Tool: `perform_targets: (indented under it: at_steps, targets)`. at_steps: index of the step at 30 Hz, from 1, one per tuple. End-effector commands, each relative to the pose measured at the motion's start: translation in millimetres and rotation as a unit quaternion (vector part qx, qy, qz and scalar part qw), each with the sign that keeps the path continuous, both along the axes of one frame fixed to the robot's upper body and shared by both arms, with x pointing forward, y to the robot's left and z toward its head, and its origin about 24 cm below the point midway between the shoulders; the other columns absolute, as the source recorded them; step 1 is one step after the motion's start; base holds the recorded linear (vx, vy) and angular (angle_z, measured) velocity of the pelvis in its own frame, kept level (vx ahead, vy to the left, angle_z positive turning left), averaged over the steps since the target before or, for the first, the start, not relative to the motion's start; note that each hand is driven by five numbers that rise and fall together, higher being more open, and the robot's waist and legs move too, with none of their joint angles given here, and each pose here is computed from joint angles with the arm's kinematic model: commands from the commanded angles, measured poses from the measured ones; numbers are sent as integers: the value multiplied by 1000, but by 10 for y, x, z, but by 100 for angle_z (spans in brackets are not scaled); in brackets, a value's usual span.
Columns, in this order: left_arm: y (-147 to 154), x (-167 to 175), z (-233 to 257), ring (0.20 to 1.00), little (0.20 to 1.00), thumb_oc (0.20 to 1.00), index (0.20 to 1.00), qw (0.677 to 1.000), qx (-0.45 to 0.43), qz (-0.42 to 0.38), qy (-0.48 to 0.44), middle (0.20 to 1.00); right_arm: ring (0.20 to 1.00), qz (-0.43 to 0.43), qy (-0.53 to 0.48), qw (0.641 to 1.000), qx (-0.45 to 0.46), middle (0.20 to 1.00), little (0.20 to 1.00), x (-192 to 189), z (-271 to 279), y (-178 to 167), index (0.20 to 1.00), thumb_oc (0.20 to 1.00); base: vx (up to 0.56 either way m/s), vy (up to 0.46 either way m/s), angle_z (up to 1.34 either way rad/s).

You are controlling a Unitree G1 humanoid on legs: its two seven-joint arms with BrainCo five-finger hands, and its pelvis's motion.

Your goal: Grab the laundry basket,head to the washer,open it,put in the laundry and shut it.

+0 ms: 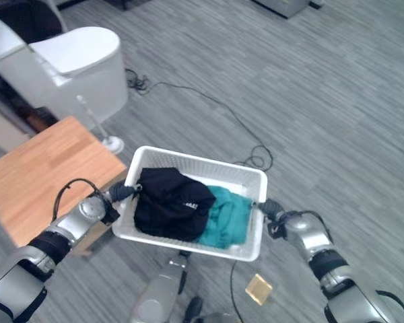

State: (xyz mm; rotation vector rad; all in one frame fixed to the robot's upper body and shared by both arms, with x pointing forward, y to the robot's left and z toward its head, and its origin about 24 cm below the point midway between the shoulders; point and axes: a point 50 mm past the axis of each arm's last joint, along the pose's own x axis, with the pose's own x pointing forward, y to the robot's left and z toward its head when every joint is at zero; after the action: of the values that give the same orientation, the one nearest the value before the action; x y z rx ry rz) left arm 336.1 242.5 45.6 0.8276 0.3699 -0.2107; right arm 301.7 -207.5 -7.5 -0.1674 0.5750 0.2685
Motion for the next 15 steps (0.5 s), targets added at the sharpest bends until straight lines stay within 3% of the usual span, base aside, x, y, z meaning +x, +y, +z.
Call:
perform_targets:
  at_steps: [1, 4, 10, 15]
  targets:
    - [110, 201, 574, 200, 200, 200, 200, 993, -21, 21, -114, 200, 200, 5, -100, 995, 23, 200, 200, 299, 469, -4, 200, 200, 275, 134, 22]
    - [97, 196, 552, 200, 200, 200, 200, 994, -19, 19, -109, 200, 200, 3, -103, 994, 18, 200, 200, 295, 518, -79, 200, 200, 437, 116, 4]
    - [-64, 253, 558, 200, 200, 200, 200, 994, -18, -10, -110, 200, 200, -13, -104, 994, 19, 200, 200, 154, 535, -291, 200, 200, 555, -59, 78]
    - [-13, 219, 487, 200, 200, 200, 200, 995, -11, -2, -104, 200, 200, -8, -105, 994, 36, 200, 200, 123, 502, -235, 200, 200, 539, -88, 63]
